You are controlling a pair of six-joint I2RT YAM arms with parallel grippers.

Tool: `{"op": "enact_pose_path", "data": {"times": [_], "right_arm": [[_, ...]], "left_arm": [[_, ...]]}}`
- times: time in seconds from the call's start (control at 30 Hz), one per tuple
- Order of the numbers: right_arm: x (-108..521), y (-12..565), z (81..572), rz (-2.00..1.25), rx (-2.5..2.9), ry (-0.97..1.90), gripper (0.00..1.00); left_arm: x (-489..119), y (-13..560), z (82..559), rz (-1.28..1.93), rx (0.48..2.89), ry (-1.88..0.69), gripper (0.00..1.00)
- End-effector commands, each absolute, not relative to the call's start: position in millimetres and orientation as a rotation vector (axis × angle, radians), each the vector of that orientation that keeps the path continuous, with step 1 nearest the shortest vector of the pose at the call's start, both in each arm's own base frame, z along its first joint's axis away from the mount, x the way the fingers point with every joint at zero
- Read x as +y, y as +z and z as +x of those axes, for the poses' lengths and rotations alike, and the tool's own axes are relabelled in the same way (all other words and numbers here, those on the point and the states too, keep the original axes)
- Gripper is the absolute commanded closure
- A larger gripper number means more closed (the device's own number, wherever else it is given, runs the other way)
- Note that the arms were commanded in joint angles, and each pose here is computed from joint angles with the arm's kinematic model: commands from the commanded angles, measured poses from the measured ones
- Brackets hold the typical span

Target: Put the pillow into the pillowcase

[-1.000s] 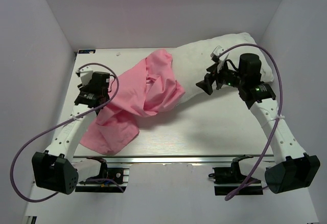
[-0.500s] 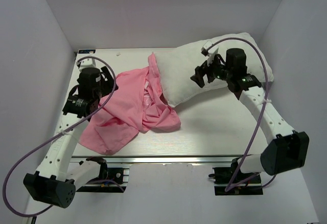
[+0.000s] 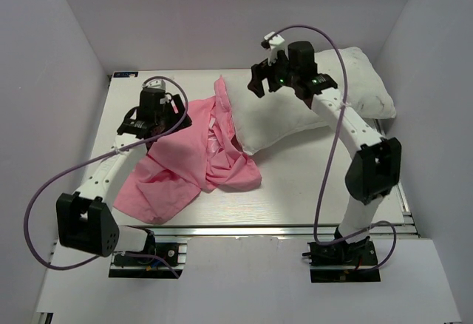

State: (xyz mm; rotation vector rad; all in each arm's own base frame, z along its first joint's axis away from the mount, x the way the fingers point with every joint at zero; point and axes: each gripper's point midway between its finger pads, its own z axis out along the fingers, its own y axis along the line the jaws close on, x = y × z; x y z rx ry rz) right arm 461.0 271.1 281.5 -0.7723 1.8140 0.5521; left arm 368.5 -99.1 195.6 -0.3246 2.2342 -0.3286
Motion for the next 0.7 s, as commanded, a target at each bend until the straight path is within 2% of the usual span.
{"op": "enact_pose_path", "data": {"times": [0.0,0.2,0.33,0.4,0.43,0.47,0.5,0.53,0.57,0.67], "right_arm": [[277.2,264.7,484.2,-0.722,1.903,0.508,0.10],[271.8,181.6,519.8,-0.722,2.087,0.327,0.11],[255.9,145.2,527.2,-0.749,2.144,0.211,0.11],[246.8,124.9,521.6,-0.784,2.187,0.167,0.17],[241.6,117.5,518.9,-0.791,2.209,0.144,0.28],[236.6,107.5,515.7,-0.800,2.232,0.130,0.28],[229.9,99.7,514.3,-0.796,2.257,0.127,0.47],[224.9,95.7,513.7,-0.782,2.275,0.129,0.86],[219.6,92.6,514.0,-0.761,2.292,0.122,1.00],[202.4,95.7,519.2,-0.705,2.307,0.116,1.00]], "left_arm": [[-115.3,211.6,386.3,-0.270,2.189,-0.386,0.15],[-138.9,203.8,416.2,-0.194,2.216,-0.374,0.15],[-148.2,187.9,430.7,-0.155,2.268,-0.334,0.15],[-150.4,175.5,435.2,-0.153,2.294,-0.326,0.15],[-151.2,172.7,436.7,-0.153,2.300,-0.325,0.15],[-152.1,170.2,437.9,-0.150,2.306,-0.326,0.15],[-153.1,163.3,438.8,-0.148,2.321,-0.321,0.15],[-153.5,160.4,440.2,-0.147,2.327,-0.318,0.15],[-154.6,157.8,441.3,-0.143,2.332,-0.316,0.16],[-157.8,147.2,446.1,-0.128,2.354,-0.304,0.17]]}}
